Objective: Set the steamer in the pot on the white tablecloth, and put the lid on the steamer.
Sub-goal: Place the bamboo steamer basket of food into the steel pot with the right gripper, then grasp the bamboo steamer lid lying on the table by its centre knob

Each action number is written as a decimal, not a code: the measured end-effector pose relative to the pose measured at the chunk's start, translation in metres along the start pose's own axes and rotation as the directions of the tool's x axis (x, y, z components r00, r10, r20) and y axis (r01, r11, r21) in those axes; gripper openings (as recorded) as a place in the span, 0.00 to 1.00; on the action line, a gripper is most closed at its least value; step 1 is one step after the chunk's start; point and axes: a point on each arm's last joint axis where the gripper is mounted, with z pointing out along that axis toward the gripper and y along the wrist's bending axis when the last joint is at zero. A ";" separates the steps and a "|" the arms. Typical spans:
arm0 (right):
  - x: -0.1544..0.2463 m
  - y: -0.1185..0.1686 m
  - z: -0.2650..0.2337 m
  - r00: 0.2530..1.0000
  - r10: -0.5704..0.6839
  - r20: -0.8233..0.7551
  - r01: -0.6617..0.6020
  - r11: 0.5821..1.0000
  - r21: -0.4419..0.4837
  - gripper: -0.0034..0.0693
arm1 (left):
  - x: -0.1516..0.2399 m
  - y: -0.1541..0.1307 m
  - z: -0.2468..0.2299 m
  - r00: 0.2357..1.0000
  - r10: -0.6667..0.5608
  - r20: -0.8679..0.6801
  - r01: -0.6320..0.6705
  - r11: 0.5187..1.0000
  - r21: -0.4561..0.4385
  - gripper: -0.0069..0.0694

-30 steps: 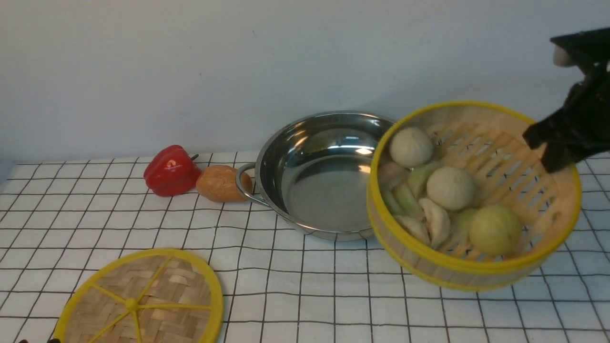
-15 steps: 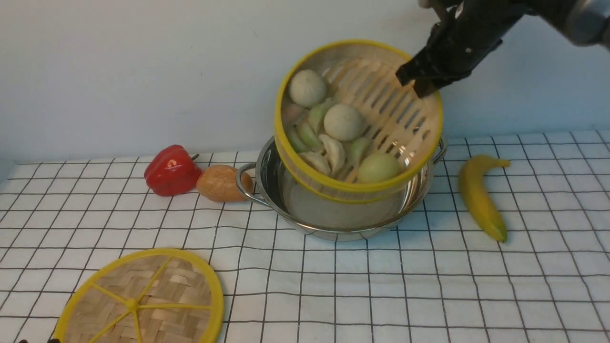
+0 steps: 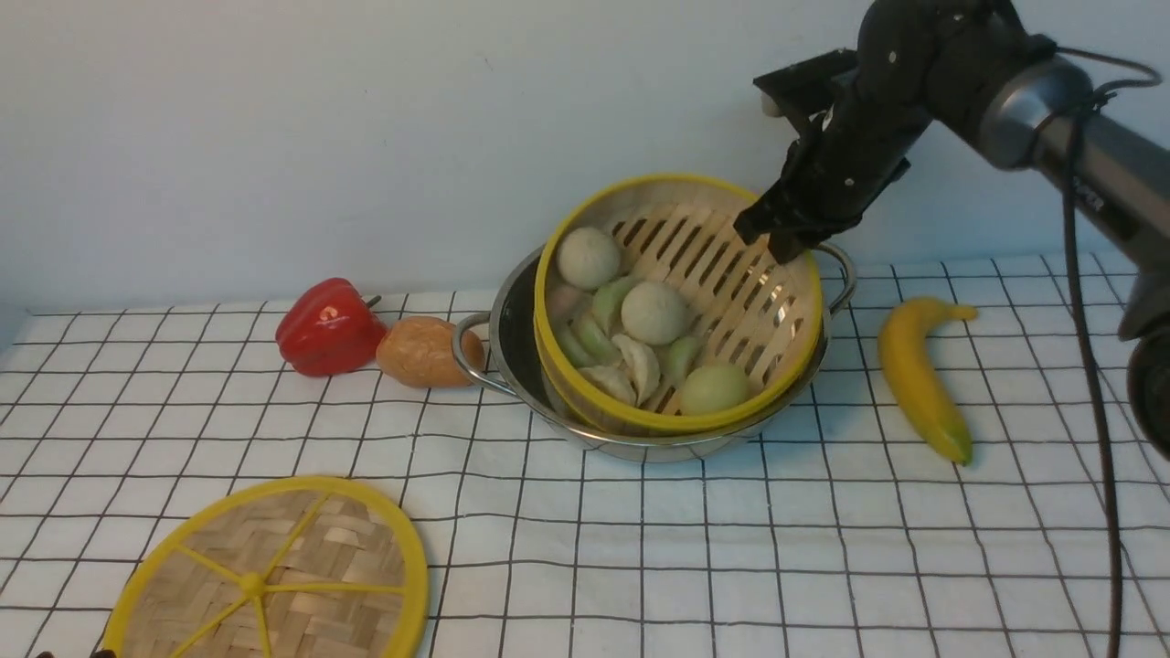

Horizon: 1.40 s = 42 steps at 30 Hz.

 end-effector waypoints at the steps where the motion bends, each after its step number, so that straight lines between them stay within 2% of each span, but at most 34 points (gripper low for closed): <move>1: 0.000 0.000 0.001 1.000 -0.006 0.000 0.006 1.000 -0.003 0.13 | 0.000 0.000 0.000 1.000 0.000 0.000 0.000 1.000 0.000 0.41; 5: 0.000 0.001 0.007 0.999 -0.032 0.006 0.032 0.999 -0.022 0.15 | 0.000 0.000 0.000 1.000 0.000 0.000 0.000 1.000 0.000 0.41; 8: 0.001 0.003 0.013 0.999 -0.035 0.006 0.035 0.998 -0.046 0.22 | 0.000 0.000 0.000 1.000 0.000 0.000 0.000 1.000 0.000 0.41; 9: 0.001 0.004 0.014 0.999 -0.037 0.011 0.038 0.997 -0.061 0.32 | 0.000 0.000 0.000 1.000 0.000 0.000 0.000 1.000 0.000 0.41; 12: 0.001 0.004 0.014 0.999 -0.043 0.011 0.043 0.997 -0.064 0.44 | 0.000 0.000 0.000 1.000 0.000 0.000 0.000 1.000 0.000 0.41; 13: -0.001 0.005 0.011 0.999 -0.047 0.021 0.048 0.997 -0.064 0.53 | 0.000 0.000 0.000 1.000 0.000 0.000 0.000 1.000 0.000 0.41; 14: -0.003 0.005 0.008 0.998 -0.046 0.033 0.048 0.997 -0.066 0.57 | 0.000 0.000 0.000 1.000 -0.001 0.000 0.001 1.000 0.000 0.41; 16: -0.010 0.006 -0.001 0.997 -0.031 0.072 0.035 0.997 -0.062 0.62 | 0.000 0.000 0.000 1.000 0.000 0.000 0.000 1.000 0.000 0.41; 18: -0.015 0.006 -0.009 0.995 -0.019 0.101 0.025 0.998 -0.060 0.62 | 0.000 0.000 0.000 1.000 0.000 0.000 0.000 1.000 0.000 0.41; 22: -0.040 0.007 -0.066 0.957 0.046 0.287 -0.041 0.999 -0.024 0.56 | 0.000 0.000 0.000 1.000 0.000 0.000 0.000 1.000 0.000 0.41; 26: -0.054 0.005 -0.135 0.870 0.088 0.484 -0.118 0.993 0.031 0.37 | 0.000 0.000 0.000 1.000 0.000 0.000 0.000 1.000 0.000 0.41; 29: -0.055 0.005 -0.181 0.803 0.102 0.587 -0.163 0.985 0.051 0.12 | 0.000 0.000 0.000 1.000 0.000 0.000 0.000 1.000 0.000 0.41; 31: -0.054 0.006 -0.209 0.760 0.106 0.641 -0.185 0.981 0.057 0.04 | 0.000 0.000 0.000 1.000 0.000 0.000 0.000 1.000 0.000 0.41; 37: -0.049 0.013 -0.244 0.709 0.157 0.687 -0.203 0.979 -0.014 0.03 | 0.000 0.000 0.000 1.000 0.000 0.000 0.000 1.000 0.000 0.41; 42: -0.046 0.033 -0.263 0.689 0.251 0.680 -0.155 0.967 -0.200 0.03 | 0.000 0.000 0.000 1.000 0.000 0.000 0.000 1.000 0.000 0.41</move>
